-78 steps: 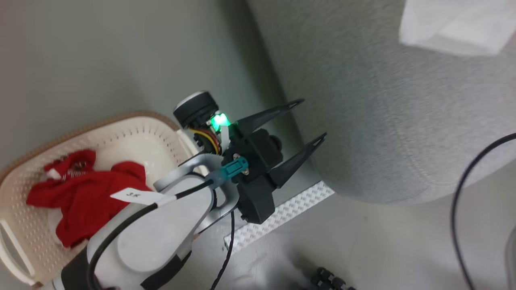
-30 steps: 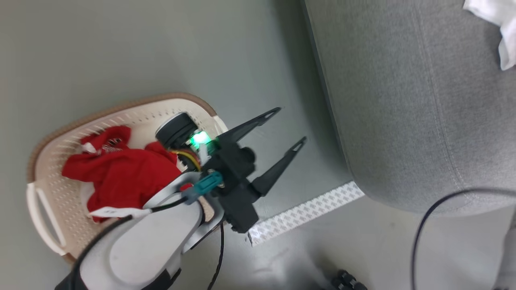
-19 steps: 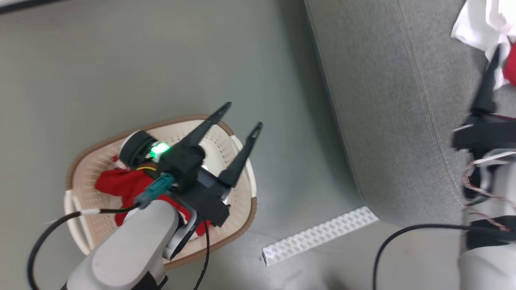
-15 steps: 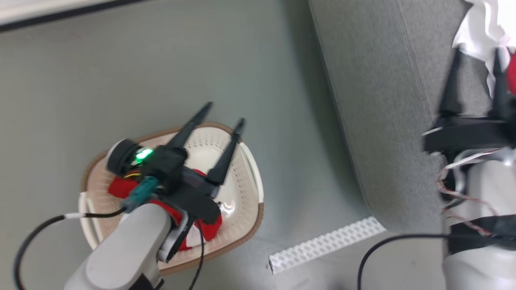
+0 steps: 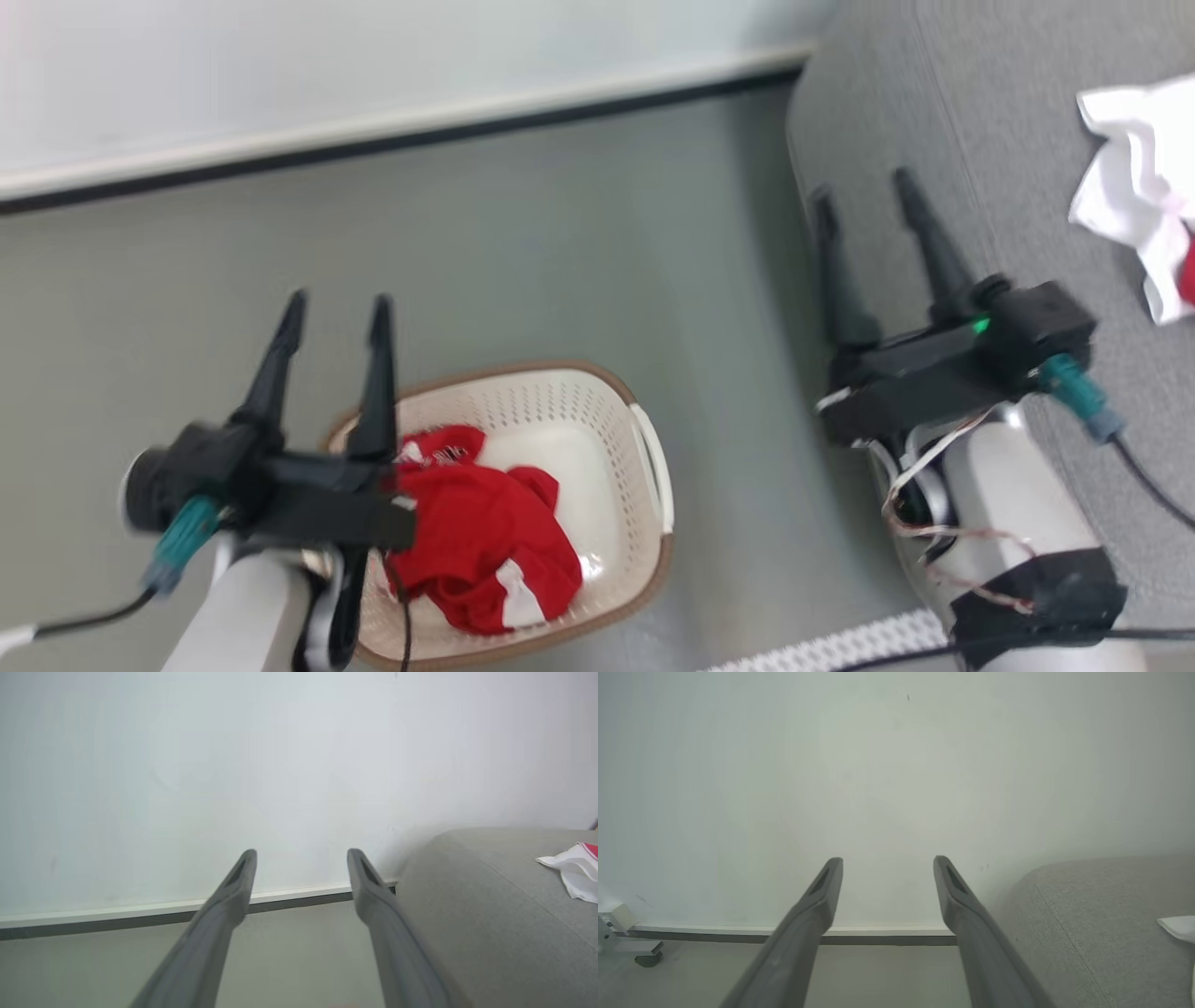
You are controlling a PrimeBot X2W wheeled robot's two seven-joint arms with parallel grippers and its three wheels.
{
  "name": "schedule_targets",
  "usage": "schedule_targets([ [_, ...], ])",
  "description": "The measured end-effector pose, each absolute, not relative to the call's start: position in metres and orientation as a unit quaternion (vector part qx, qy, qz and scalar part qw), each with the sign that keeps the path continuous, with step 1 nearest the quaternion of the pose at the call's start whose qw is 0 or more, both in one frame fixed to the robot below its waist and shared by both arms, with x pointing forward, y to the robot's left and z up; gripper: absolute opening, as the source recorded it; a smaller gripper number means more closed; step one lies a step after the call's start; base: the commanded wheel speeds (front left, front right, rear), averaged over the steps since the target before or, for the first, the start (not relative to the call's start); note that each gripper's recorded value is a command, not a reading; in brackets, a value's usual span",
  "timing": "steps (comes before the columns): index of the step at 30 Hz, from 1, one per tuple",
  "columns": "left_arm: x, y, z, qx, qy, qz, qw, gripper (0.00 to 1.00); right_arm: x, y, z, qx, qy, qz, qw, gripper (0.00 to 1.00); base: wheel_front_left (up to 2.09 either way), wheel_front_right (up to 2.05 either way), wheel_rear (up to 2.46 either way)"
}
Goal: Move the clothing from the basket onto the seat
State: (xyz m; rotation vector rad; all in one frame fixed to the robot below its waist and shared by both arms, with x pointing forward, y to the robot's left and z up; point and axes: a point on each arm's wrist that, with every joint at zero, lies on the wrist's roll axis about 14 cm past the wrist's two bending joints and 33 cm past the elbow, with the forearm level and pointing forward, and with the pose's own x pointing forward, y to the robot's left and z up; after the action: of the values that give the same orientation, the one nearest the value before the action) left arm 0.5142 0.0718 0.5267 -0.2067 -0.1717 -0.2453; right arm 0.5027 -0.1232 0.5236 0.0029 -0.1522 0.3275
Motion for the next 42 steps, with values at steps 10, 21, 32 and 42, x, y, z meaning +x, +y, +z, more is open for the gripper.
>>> schedule_targets([
  [10, 0.452, 0.146, 0.548, -0.073, -0.11, -0.014, 0.991, 1.0, 0.453, -0.076, 0.548, 0.031, -0.092, 0.241, 0.966, 1.0, 0.0, 0.0, 0.0],
  [21, 0.38, 0.182, 0.578, -0.045, -0.152, 0.028, 0.987, 1.0, 0.397, -0.071, 0.556, 0.031, -0.098, 0.253, 0.962, 1.0, 0.0, 0.0, 0.0],
  [32, 0.337, 0.194, 0.563, -0.039, -0.129, 0.044, 0.99, 1.0, 0.347, -0.069, 0.549, 0.019, -0.097, 0.251, 0.963, 1.0, 0.0, 0.0, 0.0],
  [42, 0.319, 0.19, 0.548, -0.034, -0.107, 0.037, 0.993, 1.0, 0.321, -0.071, 0.54, 0.021, -0.088, 0.243, 0.966, 1.0, 0.0, 0.0, 0.0],
])
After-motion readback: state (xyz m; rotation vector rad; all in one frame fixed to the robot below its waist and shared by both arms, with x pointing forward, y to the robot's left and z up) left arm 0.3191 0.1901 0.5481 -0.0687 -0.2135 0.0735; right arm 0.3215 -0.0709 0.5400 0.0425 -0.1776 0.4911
